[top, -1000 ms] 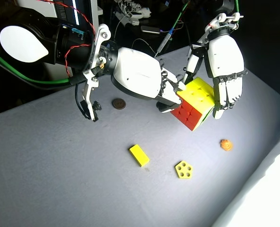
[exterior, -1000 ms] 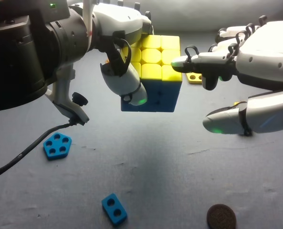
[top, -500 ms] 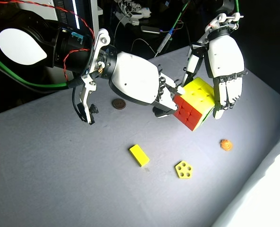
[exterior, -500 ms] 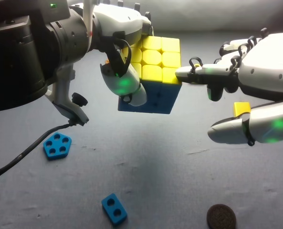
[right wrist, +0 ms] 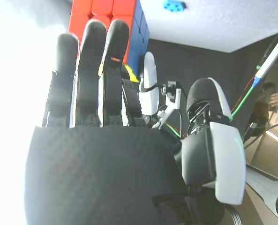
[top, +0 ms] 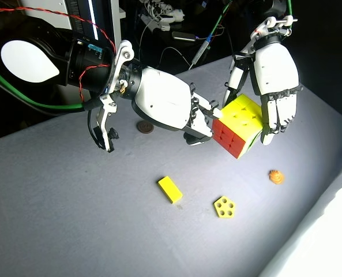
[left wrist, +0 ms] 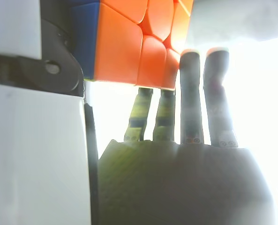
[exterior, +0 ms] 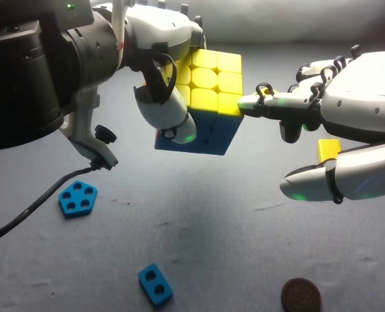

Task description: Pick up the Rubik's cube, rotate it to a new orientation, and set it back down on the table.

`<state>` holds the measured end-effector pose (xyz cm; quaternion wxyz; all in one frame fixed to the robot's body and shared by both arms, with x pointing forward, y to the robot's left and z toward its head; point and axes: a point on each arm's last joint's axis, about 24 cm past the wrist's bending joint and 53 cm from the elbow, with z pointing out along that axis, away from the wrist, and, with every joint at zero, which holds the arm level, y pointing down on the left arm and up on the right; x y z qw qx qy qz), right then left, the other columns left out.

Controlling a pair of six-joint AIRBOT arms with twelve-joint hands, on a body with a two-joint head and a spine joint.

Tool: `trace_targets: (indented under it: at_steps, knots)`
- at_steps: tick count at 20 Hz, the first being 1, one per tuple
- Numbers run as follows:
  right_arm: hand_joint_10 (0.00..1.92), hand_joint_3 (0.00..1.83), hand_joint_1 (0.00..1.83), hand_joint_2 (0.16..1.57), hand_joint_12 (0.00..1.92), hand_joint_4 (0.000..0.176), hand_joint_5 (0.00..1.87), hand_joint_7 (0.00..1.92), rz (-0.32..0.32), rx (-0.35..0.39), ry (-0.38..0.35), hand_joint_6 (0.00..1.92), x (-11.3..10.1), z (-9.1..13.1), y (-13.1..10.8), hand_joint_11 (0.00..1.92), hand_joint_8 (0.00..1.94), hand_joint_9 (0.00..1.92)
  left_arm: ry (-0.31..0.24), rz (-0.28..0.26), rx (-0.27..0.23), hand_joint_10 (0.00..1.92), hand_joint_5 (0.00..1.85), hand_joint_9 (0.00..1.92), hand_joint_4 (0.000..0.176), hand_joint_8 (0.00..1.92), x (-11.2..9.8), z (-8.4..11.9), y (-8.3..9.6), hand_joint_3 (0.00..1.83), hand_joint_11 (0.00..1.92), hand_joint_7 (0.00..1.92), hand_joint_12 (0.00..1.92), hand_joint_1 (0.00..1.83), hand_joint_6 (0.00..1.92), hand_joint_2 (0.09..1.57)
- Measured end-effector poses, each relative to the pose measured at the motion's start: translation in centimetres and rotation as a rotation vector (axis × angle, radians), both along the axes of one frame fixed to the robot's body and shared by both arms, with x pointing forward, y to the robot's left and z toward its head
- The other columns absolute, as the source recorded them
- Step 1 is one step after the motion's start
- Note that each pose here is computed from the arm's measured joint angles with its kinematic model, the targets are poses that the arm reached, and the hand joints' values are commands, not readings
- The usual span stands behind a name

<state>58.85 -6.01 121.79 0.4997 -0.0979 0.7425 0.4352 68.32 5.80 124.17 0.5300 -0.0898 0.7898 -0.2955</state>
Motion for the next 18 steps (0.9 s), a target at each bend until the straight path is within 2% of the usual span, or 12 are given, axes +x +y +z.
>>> trace_targets:
  at_steps: [4, 5, 6, 7, 8, 9, 13, 14, 15, 16, 17, 18]
  knots:
    - [1.45, 0.0, 0.14, 1.22, 1.86, 0.0, 0.12, 0.45, 0.003, -0.001, 0.004, 0.0, -0.1, -0.2, 0.1, 0.13, 0.85, 0.35, 0.0, 0.001, 0.001, 1.92, 0.53, 0.22, 0.0, 1.9, 0.0, 0.0, 0.0, 0.0, 0.3, 0.16, 1.92, 0.98, 1.65, 1.36]
    - [1.45, 0.0, 0.14, 1.22, 1.86, 0.0, 0.11, 0.46, 0.003, -0.002, 0.005, 0.0, -0.1, -0.2, 0.1, 0.13, 0.85, 0.35, 0.0, 0.002, 0.002, 1.92, 0.49, 0.23, 0.0, 1.91, 0.0, 0.0, 0.0, 0.0, 0.31, 0.42, 1.92, 1.02, 1.62, 1.4]
    - [1.44, 0.0, 0.15, 1.22, 1.87, 0.0, 0.12, 0.48, 0.004, -0.001, 0.006, 0.0, -0.2, -0.2, 0.1, 0.14, 0.83, 0.36, -0.002, 0.001, 0.002, 1.92, 0.49, 0.24, 0.0, 1.91, 0.0, 0.0, 0.0, 0.0, 0.31, 0.49, 1.92, 1.04, 1.6, 1.41]
    - [1.45, 0.0, 0.15, 1.22, 1.86, 0.0, 0.13, 0.48, 0.004, -0.001, 0.006, 0.01, -0.2, -0.2, 0.1, 0.14, 0.83, 0.36, -0.002, 0.001, 0.002, 1.92, 0.54, 0.23, 0.0, 1.87, 0.0, 0.0, 0.0, 0.0, 0.3, 0.25, 1.92, 1.02, 1.61, 1.36]
    - [1.45, 0.0, 0.15, 1.22, 1.86, 0.0, 0.13, 0.48, 0.004, 0.0, 0.007, 0.01, -0.2, -0.2, 0.1, 0.14, 0.83, 0.36, -0.001, 0.002, 0.002, 1.92, 0.54, 0.23, 0.0, 1.87, 0.0, 0.0, 0.1, 0.0, 0.3, 0.25, 1.92, 1.02, 1.61, 1.36]
    - [1.47, 0.0, 0.14, 1.22, 1.89, 0.0, 0.12, 0.46, 0.004, 0.002, 0.008, 0.01, -0.2, -0.2, 0.1, 0.1, 0.85, 0.35, -0.001, 0.003, 0.002, 1.92, 0.59, 0.22, 0.0, 1.87, 0.0, 0.0, 0.1, 0.0, 0.3, 0.17, 1.92, 1.0, 1.58, 1.33]
    - [1.46, 0.0, 0.14, 1.22, 1.9, 0.0, 0.13, 0.47, 0.008, 0.025, -0.007, 0.01, -0.2, 0.4, 0.3, 0.12, 0.86, 0.35, -0.001, 0.003, 0.002, 1.92, 0.54, 0.22, 0.0, 1.88, 0.0, 0.0, 0.1, 0.0, 0.3, 0.17, 1.92, 0.98, 1.64, 1.35]
    - [1.46, 0.0, 0.14, 1.22, 1.87, 0.0, 0.13, 0.47, 0.009, 0.041, -0.015, 0.01, -0.2, 0.9, 0.4, 0.17, 0.85, 0.36, 0.0, 0.003, -0.002, 1.92, 0.46, 0.22, 0.0, 1.92, 0.0, 0.0, 0.1, 0.01, 0.3, 0.47, 1.92, 1.02, 1.65, 1.42]
    - [1.46, 0.0, 0.14, 1.23, 1.88, 0.0, 0.13, 0.47, 0.01, 0.049, -0.021, 0.0, -0.1, 1.3, 0.5, 0.18, 0.85, 0.36, -0.001, 0.003, -0.002, 1.92, 0.5, 0.24, 0.0, 1.9, 0.0, 0.0, 0.0, 0.0, 0.32, 0.49, 1.92, 1.05, 1.58, 1.4]
    - [1.46, 0.0, 0.14, 1.23, 1.88, 0.0, 0.13, 0.47, 0.012, 0.056, -0.023, 0.0, -0.2, 1.4, 0.6, 0.18, 0.85, 0.36, -0.001, 0.003, -0.002, 1.92, 0.5, 0.24, 0.0, 1.9, 0.0, 0.0, 0.0, 0.0, 0.32, 0.49, 1.92, 1.05, 1.58, 1.4]
    - [1.47, 0.0, 0.13, 1.23, 1.91, 0.0, 0.11, 0.46, 0.011, 0.058, -0.02, 0.0, -0.1, 1.4, 0.6, 0.14, 0.85, 0.35, -0.001, 0.003, -0.002, 1.92, 0.56, 0.23, 0.0, 1.86, 0.0, 0.0, 0.0, 0.0, 0.29, 0.2, 1.92, 1.01, 1.6, 1.35]
    - [1.47, 0.0, 0.13, 1.23, 1.91, 0.0, 0.11, 0.46, 0.009, 0.051, -0.014, 0.0, -0.1, 1.2, 0.5, 0.14, 0.85, 0.35, -0.001, 0.003, -0.002, 1.92, 0.56, 0.23, 0.0, 1.86, 0.0, 0.0, 0.0, 0.0, 0.29, 0.2, 1.92, 1.01, 1.6, 1.35]
